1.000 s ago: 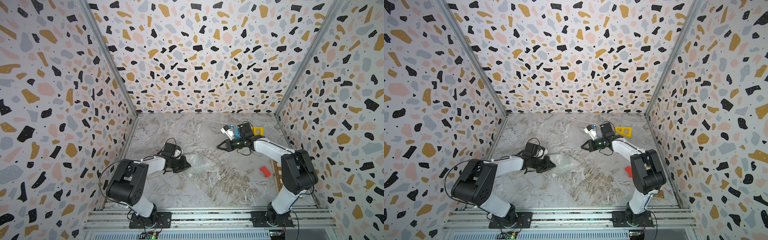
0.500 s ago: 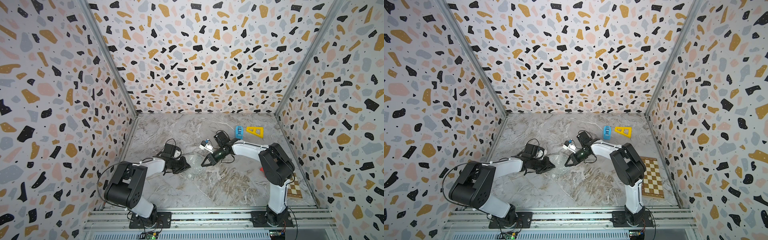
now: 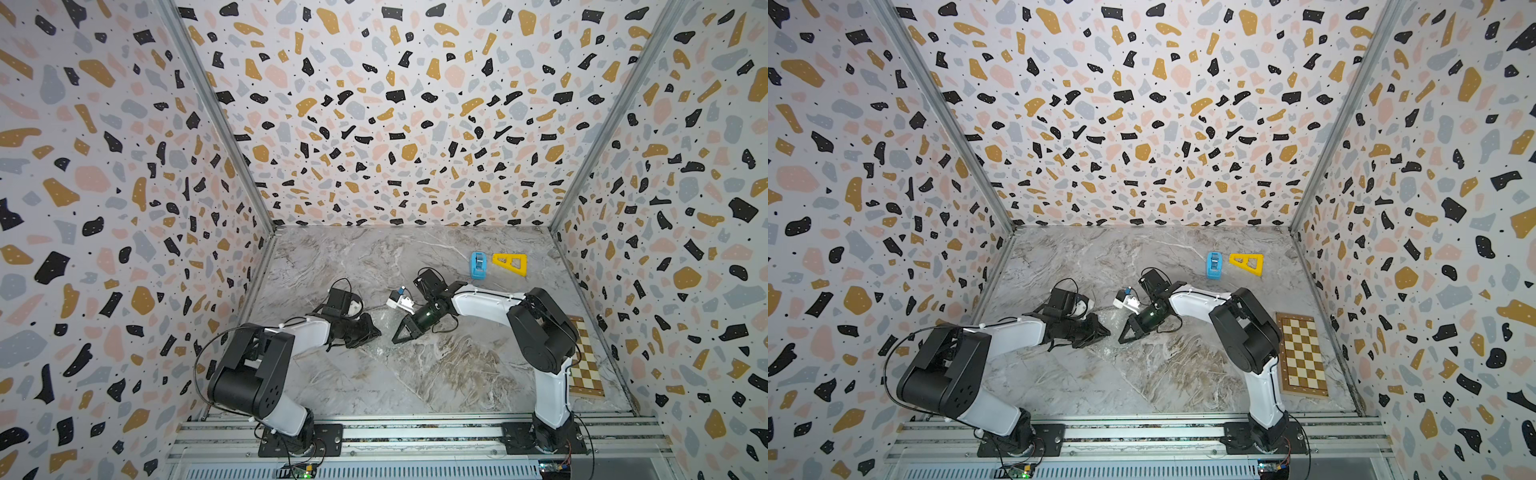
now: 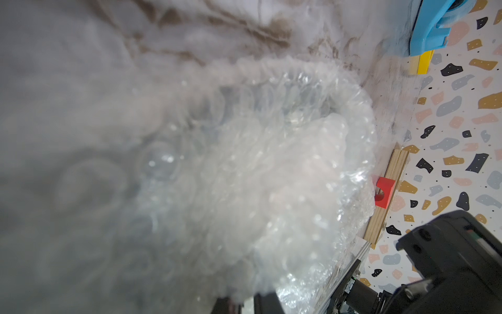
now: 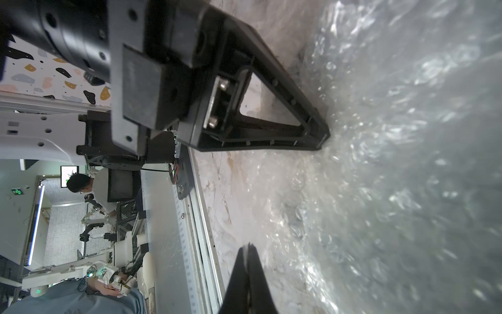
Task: Wrap dinner plates in bubble wrap
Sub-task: Stick the tape on the bubble wrap.
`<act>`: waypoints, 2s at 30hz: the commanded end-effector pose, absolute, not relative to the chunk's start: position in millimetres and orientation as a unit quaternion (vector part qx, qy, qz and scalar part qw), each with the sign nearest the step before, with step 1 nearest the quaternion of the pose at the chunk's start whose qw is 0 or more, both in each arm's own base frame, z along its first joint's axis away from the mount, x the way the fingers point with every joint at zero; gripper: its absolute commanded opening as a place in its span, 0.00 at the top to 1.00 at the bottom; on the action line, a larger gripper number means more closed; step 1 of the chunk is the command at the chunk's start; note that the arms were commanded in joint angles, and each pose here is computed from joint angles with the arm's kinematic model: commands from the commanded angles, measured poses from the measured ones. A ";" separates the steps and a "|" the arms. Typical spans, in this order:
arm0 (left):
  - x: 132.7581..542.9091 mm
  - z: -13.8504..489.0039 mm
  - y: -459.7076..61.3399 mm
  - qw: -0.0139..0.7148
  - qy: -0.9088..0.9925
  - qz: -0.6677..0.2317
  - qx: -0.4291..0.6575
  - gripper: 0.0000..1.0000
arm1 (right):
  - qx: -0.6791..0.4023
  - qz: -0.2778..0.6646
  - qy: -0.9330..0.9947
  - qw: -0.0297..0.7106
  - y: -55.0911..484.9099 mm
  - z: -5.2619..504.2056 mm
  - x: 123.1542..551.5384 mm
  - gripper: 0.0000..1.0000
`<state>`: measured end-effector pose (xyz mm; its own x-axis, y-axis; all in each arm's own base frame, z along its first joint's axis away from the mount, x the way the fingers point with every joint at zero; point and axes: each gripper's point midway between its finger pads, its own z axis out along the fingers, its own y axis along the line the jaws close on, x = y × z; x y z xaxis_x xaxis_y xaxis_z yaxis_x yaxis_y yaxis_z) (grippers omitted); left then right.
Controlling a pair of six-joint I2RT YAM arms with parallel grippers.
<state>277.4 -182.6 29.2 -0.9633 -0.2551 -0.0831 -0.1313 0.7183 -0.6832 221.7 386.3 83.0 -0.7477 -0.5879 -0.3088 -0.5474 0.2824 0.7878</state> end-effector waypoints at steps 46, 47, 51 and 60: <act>286.4 137.5 -200.3 0.083 0.880 -0.458 -0.092 0.78 | 0.264 -0.399 -0.876 0.066 378.2 20.3 227.6 1.00; 284.4 138.5 -198.8 0.084 0.883 -0.453 -0.093 0.78 | 0.263 -0.398 -0.876 0.066 378.3 20.2 227.8 1.00; 283.2 156.3 -178.7 0.129 0.904 -0.398 -0.090 0.79 | 0.263 -0.397 -0.877 0.065 378.5 21.1 229.0 1.00; 287.9 168.4 -186.8 0.137 0.887 -0.429 -0.097 0.83 | 0.265 -0.398 -0.876 0.064 378.7 22.1 227.8 1.00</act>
<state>291.8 -176.4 193.5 -0.9170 -0.2999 -0.2629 0.0035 0.6530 -0.7573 226.8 383.1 34.0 -0.8511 -0.5122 -0.1154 -0.4027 0.4958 0.7695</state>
